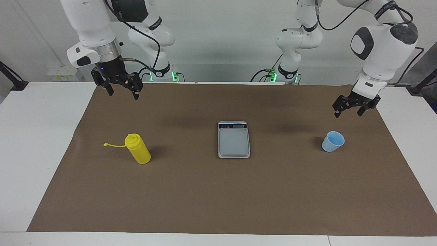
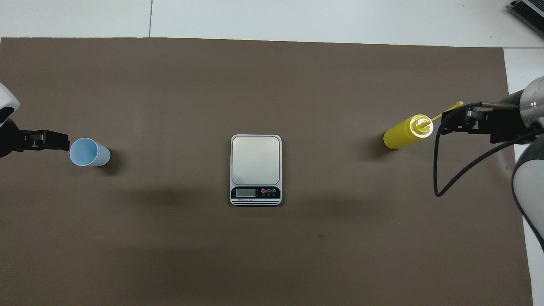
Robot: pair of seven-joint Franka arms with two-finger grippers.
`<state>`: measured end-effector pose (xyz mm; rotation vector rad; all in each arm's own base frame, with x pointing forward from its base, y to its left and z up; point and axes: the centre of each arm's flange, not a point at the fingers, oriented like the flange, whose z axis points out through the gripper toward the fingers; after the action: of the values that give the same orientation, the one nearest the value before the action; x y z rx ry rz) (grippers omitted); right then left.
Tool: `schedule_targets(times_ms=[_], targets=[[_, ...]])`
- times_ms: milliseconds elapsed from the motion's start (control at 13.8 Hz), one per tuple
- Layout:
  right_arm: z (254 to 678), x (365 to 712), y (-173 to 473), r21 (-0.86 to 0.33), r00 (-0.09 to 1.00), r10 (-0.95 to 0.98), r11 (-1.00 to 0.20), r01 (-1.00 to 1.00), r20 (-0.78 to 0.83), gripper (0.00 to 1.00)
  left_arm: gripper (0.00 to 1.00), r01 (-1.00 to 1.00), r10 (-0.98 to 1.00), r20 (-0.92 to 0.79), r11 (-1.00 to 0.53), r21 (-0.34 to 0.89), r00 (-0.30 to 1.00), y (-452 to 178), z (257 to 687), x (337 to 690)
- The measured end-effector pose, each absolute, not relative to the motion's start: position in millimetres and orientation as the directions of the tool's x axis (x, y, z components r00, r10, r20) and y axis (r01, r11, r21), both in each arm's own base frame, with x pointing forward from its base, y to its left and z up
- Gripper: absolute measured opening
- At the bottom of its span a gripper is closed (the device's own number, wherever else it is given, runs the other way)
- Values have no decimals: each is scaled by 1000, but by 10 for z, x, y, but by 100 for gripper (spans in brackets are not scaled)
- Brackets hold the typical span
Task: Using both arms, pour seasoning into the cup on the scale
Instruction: 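Move the left gripper onto the blue cup and close it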
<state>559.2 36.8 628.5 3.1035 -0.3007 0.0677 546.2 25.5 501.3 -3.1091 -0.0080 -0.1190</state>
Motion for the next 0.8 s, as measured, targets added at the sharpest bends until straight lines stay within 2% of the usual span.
schedule_targets(times_ms=[363, 798], targets=[[6284, 5597, 285, 19, 978, -206, -978, -207, 45, 100, 100, 19, 15, 95, -999, -45, 995, 641, 4328, 5614], [6284, 5597, 283, 19, 977, -206, -978, -207, 45, 100, 100, 31, 25, 123, -998, -49, 992, 811, 4055, 5534]])
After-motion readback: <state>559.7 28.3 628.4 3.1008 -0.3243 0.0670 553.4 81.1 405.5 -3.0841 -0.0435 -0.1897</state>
